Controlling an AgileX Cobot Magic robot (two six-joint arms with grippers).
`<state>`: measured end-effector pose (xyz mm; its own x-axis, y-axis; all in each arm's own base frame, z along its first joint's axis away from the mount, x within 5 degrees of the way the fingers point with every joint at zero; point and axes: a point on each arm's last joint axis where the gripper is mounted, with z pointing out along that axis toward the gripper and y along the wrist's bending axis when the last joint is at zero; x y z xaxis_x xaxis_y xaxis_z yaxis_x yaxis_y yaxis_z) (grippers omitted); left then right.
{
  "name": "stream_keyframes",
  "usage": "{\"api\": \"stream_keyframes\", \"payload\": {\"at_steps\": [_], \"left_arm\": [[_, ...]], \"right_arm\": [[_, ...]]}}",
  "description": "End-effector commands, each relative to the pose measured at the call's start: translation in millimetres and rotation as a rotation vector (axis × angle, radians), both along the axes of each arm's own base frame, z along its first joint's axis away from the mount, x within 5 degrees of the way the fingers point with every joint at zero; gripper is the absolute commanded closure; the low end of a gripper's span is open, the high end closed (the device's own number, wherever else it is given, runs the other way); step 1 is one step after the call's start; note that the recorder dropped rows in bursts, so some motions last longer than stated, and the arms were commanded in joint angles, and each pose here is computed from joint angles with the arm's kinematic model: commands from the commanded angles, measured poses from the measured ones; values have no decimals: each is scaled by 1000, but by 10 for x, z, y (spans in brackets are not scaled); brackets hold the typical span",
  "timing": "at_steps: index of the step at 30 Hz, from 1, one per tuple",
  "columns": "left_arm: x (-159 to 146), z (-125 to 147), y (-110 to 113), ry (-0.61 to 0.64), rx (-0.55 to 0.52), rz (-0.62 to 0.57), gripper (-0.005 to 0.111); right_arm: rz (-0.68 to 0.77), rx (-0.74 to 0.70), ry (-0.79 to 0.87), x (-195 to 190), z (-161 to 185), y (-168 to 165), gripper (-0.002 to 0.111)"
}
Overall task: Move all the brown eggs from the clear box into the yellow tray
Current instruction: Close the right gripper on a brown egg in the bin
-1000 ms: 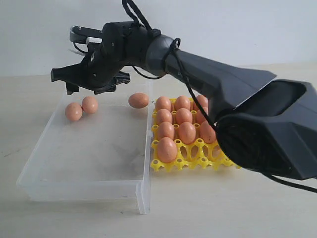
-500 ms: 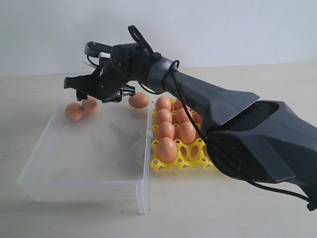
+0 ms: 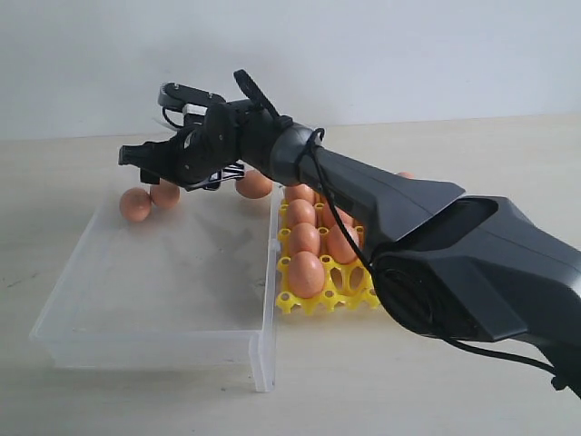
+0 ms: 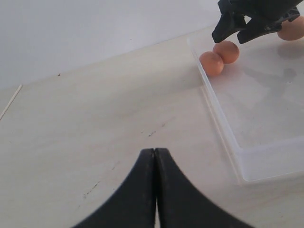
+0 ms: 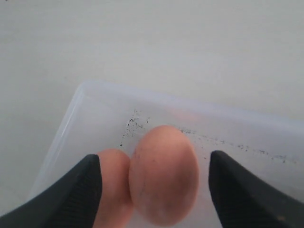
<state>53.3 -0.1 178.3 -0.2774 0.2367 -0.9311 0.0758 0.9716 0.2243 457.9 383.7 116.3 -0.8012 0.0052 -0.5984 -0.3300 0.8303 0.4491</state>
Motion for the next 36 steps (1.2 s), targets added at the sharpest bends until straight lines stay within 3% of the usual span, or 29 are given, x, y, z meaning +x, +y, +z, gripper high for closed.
{"api": "stream_keyframes", "payload": {"at_steps": [1,25,30,34,36], "left_arm": [[-2,23,-1,-18,-8,0,107],[-2,23,-1,-18,-6,0,107],[-2,23,-1,-18,-6,0,107],[-2,23,-1,-18,-6,0,107],[-2,23,-1,-18,-6,0,107]], "right_arm": [[-10,16,-20,37,-27,-9,46],[55,3,12,-8,-175,18,50],[53,4,-4,3,-161,19,77],[66,-7,-13,1,-164,18,108],[73,-12,-18,0,-152,18,108]]}}
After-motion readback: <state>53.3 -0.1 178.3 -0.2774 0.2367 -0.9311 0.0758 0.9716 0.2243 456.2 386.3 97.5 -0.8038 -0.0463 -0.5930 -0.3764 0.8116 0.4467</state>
